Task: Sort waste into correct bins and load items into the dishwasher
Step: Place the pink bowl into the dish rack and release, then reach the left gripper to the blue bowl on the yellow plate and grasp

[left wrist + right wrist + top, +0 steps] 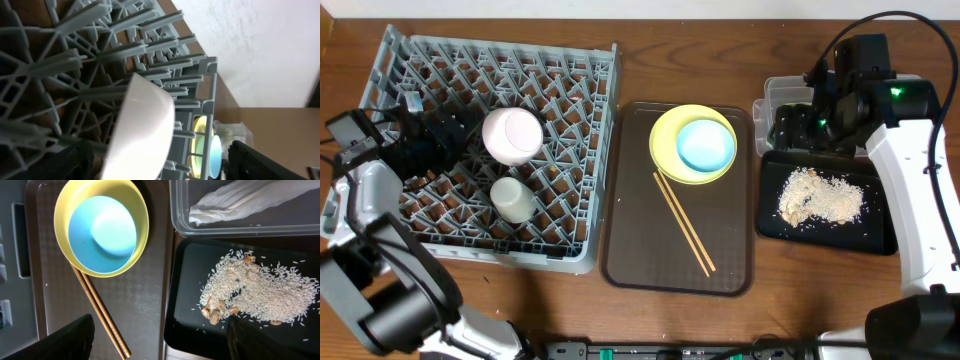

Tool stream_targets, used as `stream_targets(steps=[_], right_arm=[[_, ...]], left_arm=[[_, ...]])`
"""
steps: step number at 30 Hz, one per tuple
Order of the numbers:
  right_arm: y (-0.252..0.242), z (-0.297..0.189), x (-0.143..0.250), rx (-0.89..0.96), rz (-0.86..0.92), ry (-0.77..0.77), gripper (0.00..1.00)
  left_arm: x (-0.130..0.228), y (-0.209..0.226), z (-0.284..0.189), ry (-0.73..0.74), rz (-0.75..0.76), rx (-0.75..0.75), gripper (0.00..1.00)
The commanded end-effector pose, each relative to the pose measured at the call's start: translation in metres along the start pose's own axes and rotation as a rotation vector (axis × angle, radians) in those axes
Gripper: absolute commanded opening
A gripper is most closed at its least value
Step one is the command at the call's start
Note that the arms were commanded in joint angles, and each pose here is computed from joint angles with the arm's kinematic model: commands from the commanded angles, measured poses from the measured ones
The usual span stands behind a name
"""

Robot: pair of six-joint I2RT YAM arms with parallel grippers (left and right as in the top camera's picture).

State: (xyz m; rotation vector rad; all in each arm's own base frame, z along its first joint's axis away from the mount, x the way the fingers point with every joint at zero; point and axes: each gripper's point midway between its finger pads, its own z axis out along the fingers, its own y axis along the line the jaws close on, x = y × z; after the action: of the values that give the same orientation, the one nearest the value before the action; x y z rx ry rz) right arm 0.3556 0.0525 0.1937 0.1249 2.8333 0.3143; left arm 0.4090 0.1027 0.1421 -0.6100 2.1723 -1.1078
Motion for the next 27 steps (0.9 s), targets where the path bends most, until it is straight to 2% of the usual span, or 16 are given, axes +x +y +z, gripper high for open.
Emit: stream_targets(steps=[1,6,9,15,16,20,23,27], right_arm=[[-0.004,-0.008,-0.003,0.021,0.000,-0.027,0.82],[-0.020,-0.009,-0.005,0.110,0.038,-0.041,0.84],[-0.024,-0.009,-0.006,0.132,0.045,-0.047,0.88],[-0.033,-0.011,-0.007,0.140,0.071,-0.047,0.89],[-0.040,-0.013,-0.006,0.147,0.090,-0.043,0.89],[-0.061,-0.018,-0.001,0.167,0.158,-0.029,0.89],[-0.078,-0.021,0.002,0.183,0.233,-0.020,0.89],[-0.099,-0.026,0.007,0.194,0.309,-0.010,0.93]], left_arm=[[-0.004,-0.029,-0.018,-0.068,0.111,-0.155,0.89],[0.019,-0.065,-0.019,-0.069,0.218,-0.298,0.89],[0.039,-0.098,-0.009,-0.060,0.328,-0.330,0.89],[0.077,-0.160,0.013,-0.003,0.506,-0.383,0.89],[0.087,-0.181,0.020,0.024,0.554,-0.384,0.89],[0.106,-0.220,0.044,0.083,0.636,-0.344,0.89],[0.125,-0.236,0.070,0.133,0.725,-0.309,0.89],[0.168,-0.247,0.115,0.234,0.899,-0.241,0.90]])
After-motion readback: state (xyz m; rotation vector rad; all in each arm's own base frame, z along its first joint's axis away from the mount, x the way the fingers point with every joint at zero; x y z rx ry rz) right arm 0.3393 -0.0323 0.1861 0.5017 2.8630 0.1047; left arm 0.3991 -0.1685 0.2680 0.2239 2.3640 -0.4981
